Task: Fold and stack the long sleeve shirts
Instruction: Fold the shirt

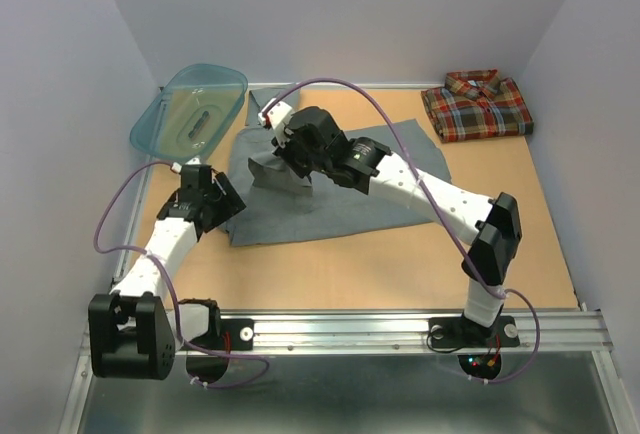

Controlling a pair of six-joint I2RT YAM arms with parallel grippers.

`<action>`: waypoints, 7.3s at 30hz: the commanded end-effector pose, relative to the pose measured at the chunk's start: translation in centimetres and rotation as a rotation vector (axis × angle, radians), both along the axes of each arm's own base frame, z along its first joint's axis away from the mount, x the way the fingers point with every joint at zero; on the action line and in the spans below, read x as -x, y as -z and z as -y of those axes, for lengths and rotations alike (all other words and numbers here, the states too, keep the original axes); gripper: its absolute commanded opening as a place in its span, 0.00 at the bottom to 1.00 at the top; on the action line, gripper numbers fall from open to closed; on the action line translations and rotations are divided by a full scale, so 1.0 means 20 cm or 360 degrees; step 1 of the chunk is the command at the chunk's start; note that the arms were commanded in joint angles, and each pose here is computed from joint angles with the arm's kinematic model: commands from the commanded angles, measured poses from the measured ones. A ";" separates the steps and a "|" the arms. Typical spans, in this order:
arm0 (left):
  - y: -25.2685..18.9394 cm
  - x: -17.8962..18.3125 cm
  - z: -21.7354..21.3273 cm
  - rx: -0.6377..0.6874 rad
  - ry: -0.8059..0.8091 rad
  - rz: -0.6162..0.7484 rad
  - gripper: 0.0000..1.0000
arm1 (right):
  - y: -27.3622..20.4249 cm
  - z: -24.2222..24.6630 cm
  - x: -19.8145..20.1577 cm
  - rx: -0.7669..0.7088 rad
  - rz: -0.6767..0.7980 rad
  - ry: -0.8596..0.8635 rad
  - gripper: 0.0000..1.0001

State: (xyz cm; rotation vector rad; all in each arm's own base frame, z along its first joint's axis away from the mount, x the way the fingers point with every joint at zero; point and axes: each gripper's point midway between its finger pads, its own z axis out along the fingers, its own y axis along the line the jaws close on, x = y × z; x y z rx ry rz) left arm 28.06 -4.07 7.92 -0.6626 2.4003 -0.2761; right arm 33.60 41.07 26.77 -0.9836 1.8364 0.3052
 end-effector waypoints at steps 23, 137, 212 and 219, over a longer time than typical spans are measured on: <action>0.19 0.15 0.27 0.0313 0.0034 -0.0110 0.49 | 0.11 -0.09 0.09 -0.0063 -0.0082 -0.0218 0.09; 0.26 0.37 0.18 0.0462 -0.0424 -0.0254 0.32 | 0.45 1.40 0.06 0.1117 0.0510 0.1132 0.24; -0.23 -0.09 0.03 -0.0181 0.0112 0.0454 0.92 | 0.88 1.39 0.10 -0.1236 -0.1251 0.2103 0.64; -0.23 -0.09 0.02 -0.0176 0.0105 0.0447 0.92 | 0.97 1.38 0.17 -0.1323 -0.1380 0.2206 0.64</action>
